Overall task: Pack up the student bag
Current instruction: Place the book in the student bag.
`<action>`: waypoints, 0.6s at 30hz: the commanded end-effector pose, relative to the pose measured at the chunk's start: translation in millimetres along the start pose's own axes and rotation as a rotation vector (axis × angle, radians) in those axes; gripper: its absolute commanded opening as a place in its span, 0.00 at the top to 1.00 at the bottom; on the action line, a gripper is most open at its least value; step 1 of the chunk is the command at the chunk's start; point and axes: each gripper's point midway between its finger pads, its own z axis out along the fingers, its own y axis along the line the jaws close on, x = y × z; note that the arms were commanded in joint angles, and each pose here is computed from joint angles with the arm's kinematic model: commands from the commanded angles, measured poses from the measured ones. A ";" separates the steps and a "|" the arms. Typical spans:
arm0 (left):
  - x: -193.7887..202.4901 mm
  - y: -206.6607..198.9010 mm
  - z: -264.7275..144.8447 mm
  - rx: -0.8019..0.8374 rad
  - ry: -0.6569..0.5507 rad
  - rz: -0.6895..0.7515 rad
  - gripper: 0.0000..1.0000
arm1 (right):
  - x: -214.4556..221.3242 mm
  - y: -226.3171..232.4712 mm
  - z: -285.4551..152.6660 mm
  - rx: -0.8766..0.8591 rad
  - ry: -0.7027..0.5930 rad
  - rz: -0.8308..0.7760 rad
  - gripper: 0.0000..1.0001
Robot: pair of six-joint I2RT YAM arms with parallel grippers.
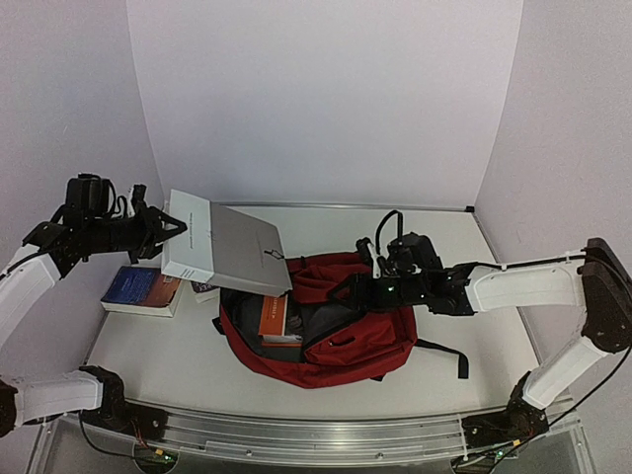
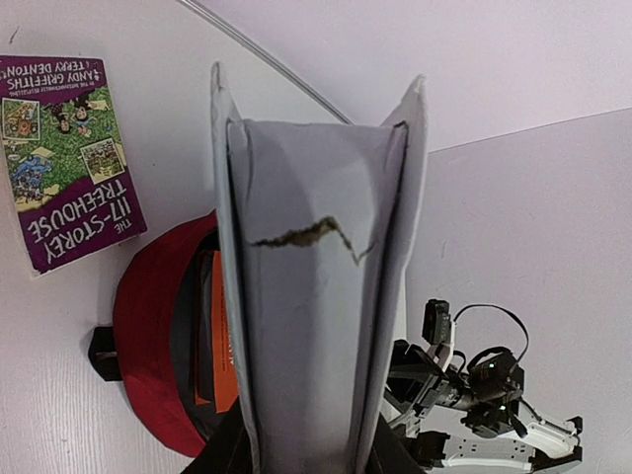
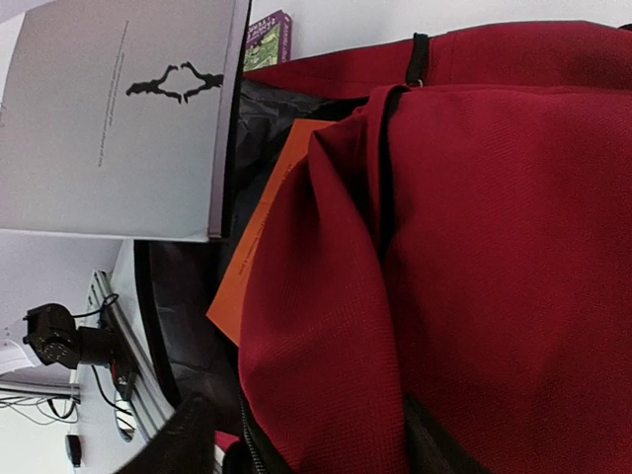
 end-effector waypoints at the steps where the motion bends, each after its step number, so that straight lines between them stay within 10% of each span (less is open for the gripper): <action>1: -2.4 -11.5 -20.3 0.011 -0.030 0.064 0.73 | -11.1 17.0 6.9 -0.046 -0.009 -0.001 0.58; 7: 16.3 -5.8 -15.3 0.051 0.043 0.010 0.73 | -31.3 42.6 -9.3 -0.113 -0.059 0.037 0.97; 18: 28.6 -7.8 -2.6 0.177 0.088 -0.051 0.73 | -93.1 108.1 -75.1 -0.271 -0.265 0.040 1.00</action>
